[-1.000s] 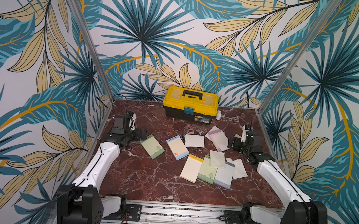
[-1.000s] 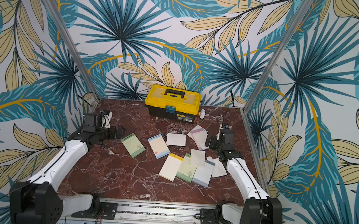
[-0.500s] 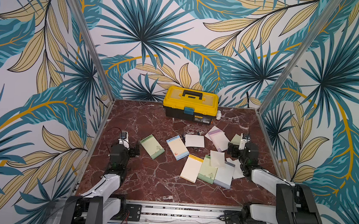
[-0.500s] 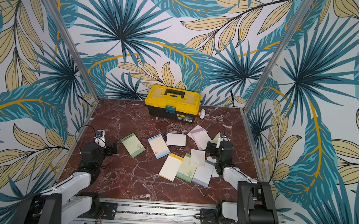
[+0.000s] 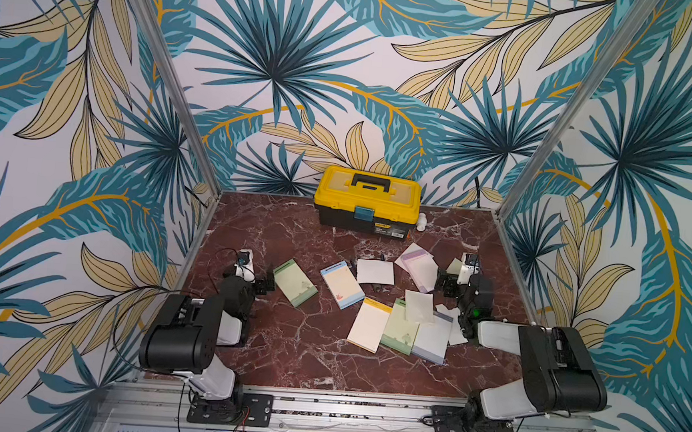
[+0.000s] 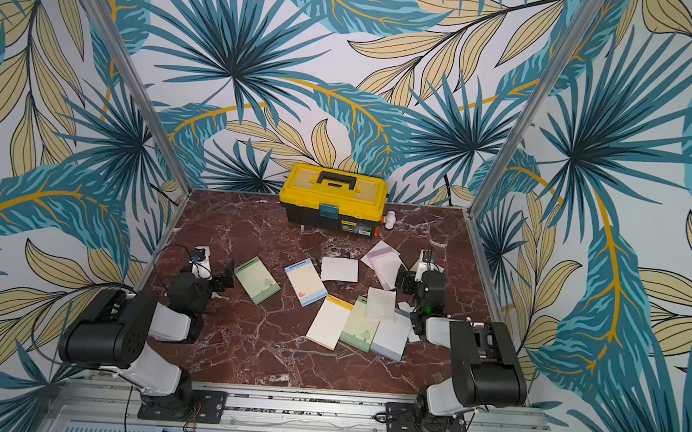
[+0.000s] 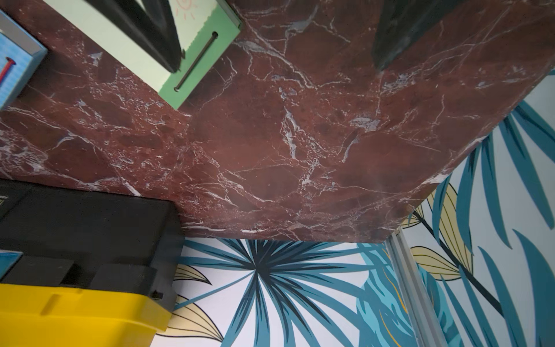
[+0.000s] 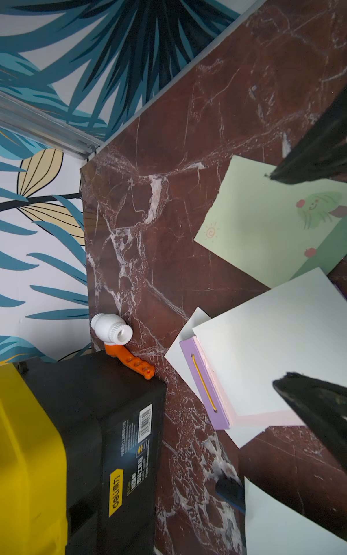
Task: Tear off pages from different memo pads
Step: Reset both arms
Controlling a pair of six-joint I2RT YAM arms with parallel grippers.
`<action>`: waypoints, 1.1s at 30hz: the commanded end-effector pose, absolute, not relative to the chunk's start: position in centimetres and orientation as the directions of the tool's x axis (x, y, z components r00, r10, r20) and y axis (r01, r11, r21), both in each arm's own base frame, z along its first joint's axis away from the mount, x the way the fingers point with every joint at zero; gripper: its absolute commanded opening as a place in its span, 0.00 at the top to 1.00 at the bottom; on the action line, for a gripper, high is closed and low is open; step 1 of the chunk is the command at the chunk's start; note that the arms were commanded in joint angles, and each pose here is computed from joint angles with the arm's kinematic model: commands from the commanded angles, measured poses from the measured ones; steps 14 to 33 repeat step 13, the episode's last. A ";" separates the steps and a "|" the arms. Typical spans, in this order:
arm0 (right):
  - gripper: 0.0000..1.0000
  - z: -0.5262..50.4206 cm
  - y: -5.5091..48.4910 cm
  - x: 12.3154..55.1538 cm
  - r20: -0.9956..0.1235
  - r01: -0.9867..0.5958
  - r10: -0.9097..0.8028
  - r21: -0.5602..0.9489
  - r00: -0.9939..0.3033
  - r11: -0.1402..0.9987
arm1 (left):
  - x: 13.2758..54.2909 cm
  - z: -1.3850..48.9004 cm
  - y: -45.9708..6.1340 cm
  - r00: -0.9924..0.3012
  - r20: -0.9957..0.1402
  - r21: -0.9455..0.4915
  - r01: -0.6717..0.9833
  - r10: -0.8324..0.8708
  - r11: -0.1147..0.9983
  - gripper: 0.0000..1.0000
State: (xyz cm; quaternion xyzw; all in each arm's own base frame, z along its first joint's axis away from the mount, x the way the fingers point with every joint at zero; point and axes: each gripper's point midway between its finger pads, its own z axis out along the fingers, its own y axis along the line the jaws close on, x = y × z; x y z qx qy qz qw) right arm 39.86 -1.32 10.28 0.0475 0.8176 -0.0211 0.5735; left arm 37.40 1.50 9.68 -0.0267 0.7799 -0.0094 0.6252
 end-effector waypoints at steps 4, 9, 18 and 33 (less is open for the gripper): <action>0.00 10.9 -1.3 40.1 -0.945 0.106 0.050 0.016 -0.322 0.994 | 39.6 11.9 4.1 -0.186 -0.979 -0.043 -0.190 -0.079 0.981 0.00; 0.00 10.8 -1.3 40.1 -0.945 0.105 0.048 0.014 -0.324 0.994 | 39.6 12.0 3.9 -0.182 -0.981 -0.024 -0.204 -0.062 0.979 0.00; 0.00 10.8 -1.3 40.1 -0.945 0.104 0.048 0.015 -0.325 0.995 | 39.6 12.0 3.6 -0.178 -0.983 -0.021 -0.188 -0.055 0.982 0.00; 0.00 10.8 -1.3 40.1 -0.945 0.104 0.048 0.015 -0.325 0.995 | 39.6 12.0 3.6 -0.178 -0.983 -0.021 -0.188 -0.055 0.982 0.00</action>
